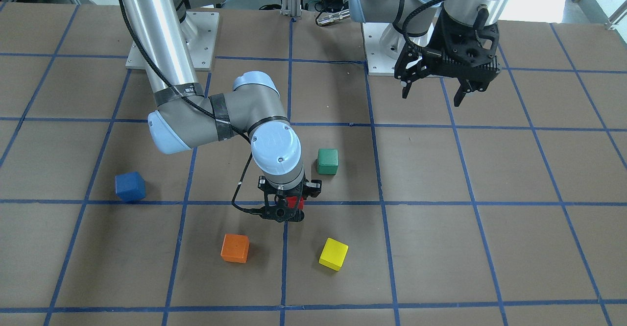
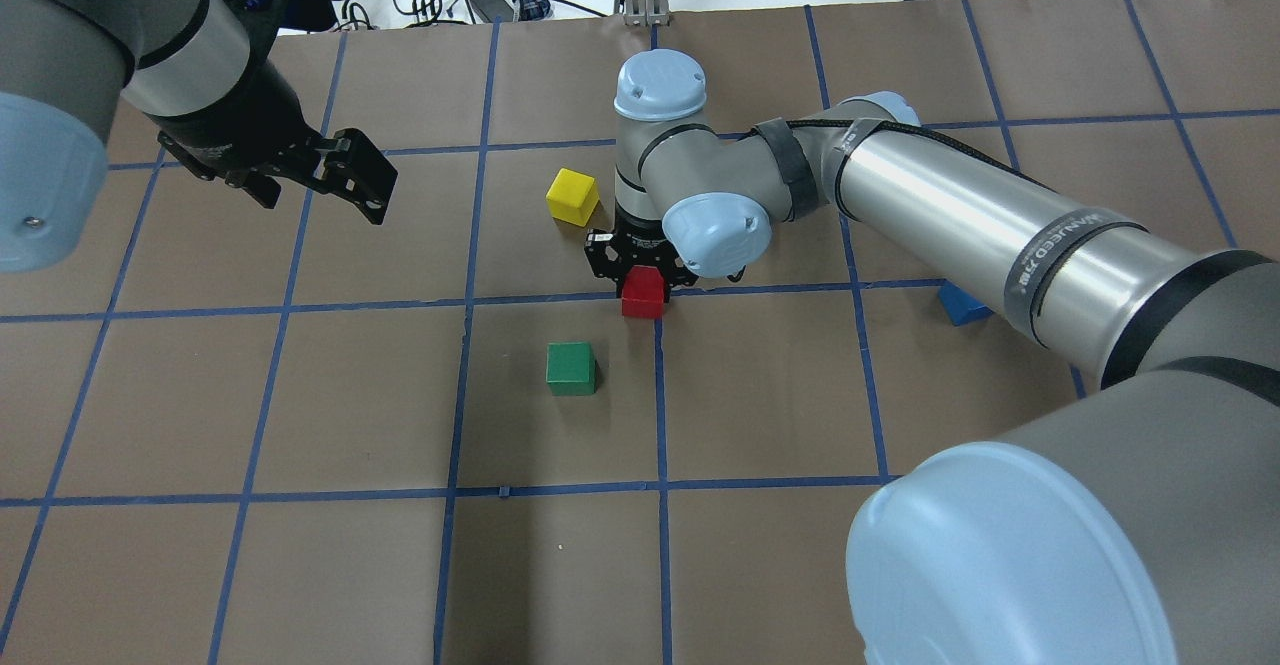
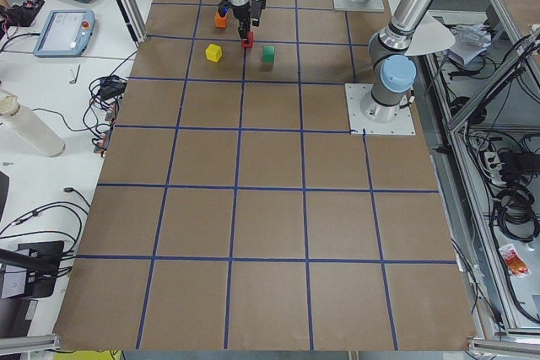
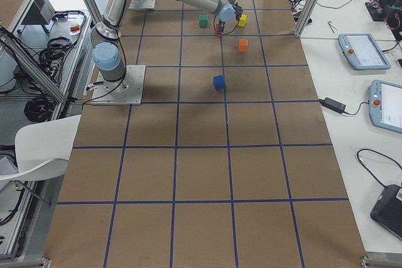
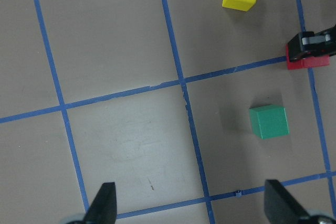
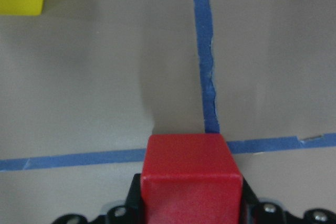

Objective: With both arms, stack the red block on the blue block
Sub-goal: 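Lift the red cube and carry it above the blue cube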

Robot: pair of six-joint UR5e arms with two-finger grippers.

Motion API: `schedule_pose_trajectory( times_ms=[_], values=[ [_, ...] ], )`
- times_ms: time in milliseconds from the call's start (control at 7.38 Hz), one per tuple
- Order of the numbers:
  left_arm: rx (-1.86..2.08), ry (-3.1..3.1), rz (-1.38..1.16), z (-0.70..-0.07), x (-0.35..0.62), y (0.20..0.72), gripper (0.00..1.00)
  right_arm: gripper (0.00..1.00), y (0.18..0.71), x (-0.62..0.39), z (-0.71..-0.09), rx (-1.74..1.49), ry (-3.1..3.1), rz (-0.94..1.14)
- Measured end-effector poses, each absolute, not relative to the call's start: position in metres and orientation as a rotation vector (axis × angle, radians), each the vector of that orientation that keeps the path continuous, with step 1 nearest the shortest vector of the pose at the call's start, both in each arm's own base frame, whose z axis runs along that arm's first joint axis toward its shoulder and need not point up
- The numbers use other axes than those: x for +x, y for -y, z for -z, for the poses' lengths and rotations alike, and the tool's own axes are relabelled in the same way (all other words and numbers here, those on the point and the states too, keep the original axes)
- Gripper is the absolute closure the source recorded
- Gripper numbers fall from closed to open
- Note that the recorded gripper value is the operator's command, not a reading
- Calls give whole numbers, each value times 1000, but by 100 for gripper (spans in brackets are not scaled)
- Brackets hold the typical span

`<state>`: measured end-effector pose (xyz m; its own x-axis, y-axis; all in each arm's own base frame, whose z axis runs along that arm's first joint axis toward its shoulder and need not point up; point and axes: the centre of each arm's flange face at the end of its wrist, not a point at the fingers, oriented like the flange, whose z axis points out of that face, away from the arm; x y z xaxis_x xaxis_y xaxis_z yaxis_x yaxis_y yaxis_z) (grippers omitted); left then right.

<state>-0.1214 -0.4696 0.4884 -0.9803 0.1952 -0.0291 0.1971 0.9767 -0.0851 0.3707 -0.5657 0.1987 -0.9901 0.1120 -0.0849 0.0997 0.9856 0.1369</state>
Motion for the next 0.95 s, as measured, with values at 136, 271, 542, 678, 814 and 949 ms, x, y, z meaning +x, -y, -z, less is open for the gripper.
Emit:
schedule_pose_trajectory(
  times_ms=[136,271,542,678,814,949],
  values=[
    [308,-3103,137,-488,-121,470,0,100,568,368,-215,163,-3038,-196],
    [308,-3104,137,-488,-122,470,0,100,575,356,-240,178,-3044,-207],
    [307,-3107,137,-488,-122,470,0,100,597,302,-296,220,-3054,-274],
    [308,-3108,137,-488,-122,470,0,100,605,261,-319,241,-3059,-296],
    [308,-3109,136,-488,-123,470,0,100,611,218,-333,250,-3077,-309],
    [307,-3110,135,-487,-123,470,0,100,613,180,-338,234,-3098,-329]
  ],
)
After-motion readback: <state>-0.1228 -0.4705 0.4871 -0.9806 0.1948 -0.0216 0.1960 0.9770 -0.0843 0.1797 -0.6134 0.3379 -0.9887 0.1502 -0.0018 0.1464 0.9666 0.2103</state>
